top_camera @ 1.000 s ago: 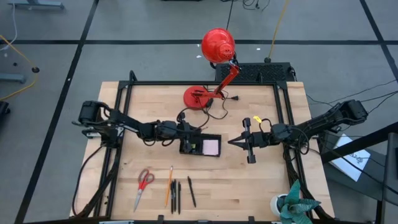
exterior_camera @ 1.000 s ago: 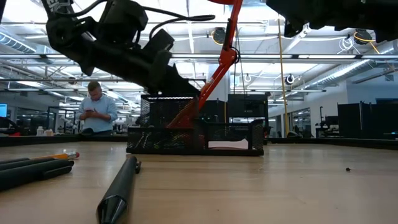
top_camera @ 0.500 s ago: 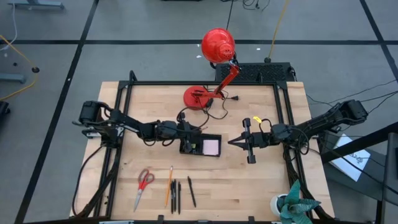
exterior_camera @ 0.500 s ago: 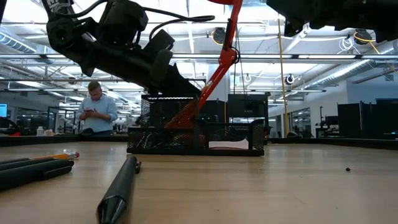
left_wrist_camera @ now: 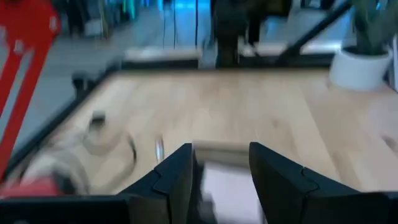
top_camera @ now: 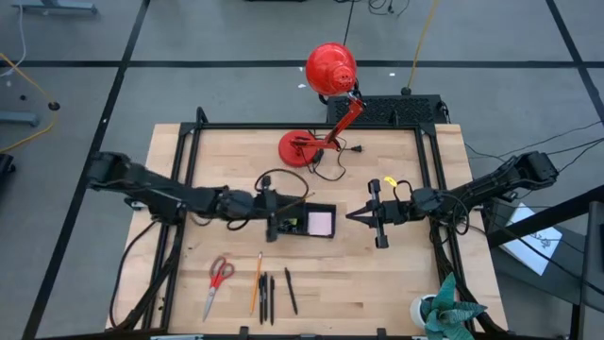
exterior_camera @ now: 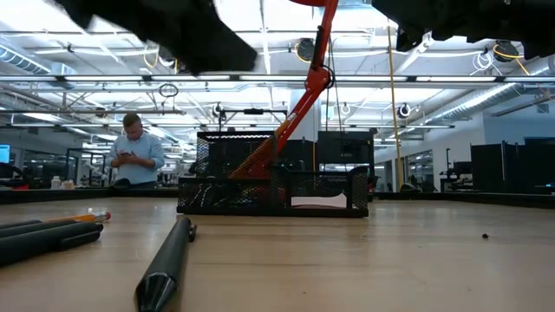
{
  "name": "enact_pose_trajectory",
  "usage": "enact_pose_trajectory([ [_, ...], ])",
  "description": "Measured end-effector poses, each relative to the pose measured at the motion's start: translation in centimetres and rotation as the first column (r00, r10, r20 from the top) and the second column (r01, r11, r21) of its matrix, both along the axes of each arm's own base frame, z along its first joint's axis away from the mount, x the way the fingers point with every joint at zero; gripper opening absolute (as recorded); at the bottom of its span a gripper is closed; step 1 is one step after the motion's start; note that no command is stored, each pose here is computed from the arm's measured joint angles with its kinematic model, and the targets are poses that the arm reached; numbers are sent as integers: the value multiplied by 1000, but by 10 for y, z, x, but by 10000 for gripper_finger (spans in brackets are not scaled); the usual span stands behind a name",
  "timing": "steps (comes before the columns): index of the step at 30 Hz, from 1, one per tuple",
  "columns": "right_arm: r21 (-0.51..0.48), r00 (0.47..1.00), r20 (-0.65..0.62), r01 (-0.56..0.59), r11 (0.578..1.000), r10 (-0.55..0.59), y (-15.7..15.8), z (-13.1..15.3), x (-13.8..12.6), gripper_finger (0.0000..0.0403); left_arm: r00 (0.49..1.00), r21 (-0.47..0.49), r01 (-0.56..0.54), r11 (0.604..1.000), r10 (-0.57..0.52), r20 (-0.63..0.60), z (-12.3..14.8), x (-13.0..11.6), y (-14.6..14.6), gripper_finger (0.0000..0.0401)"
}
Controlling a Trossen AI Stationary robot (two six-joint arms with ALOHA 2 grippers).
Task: Pick and place office supplies into organizer
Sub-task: Put the orange pencil into the black mesh desk organizer
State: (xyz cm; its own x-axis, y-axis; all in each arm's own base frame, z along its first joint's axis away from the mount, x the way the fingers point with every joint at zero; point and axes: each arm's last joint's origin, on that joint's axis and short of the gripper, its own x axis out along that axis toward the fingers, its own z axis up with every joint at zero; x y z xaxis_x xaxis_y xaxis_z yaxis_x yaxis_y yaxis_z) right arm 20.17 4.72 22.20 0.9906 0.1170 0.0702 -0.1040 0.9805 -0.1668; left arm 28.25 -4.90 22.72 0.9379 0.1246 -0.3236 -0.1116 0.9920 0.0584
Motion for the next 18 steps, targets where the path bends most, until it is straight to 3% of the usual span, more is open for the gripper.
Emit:
enact_pose_trajectory([
  [2, -3, 1000, -1, 0, 1000, 0, 0, 0, 0, 4, 995, -43, -11, 999, 7, -100, 8, -9, -19, 164],
  [6, -11, 1000, 0, 1, 1000, -1, 0, 0, 0, 4, 965, -158, 1, 987, -42, -259, -6, -29, -64, 129],
  [13, 15, 1000, 0, -1, 1000, 1, 0, 0, 0, 4, 931, -349, 92, 933, -204, -302, -49, -44, -144, 12],
  [18, 36, 1000, 12, -3, 999, 3, 0, 2, 0, 4, 937, -440, 158, 884, -275, -215, -71, -48, -180, 13],
])
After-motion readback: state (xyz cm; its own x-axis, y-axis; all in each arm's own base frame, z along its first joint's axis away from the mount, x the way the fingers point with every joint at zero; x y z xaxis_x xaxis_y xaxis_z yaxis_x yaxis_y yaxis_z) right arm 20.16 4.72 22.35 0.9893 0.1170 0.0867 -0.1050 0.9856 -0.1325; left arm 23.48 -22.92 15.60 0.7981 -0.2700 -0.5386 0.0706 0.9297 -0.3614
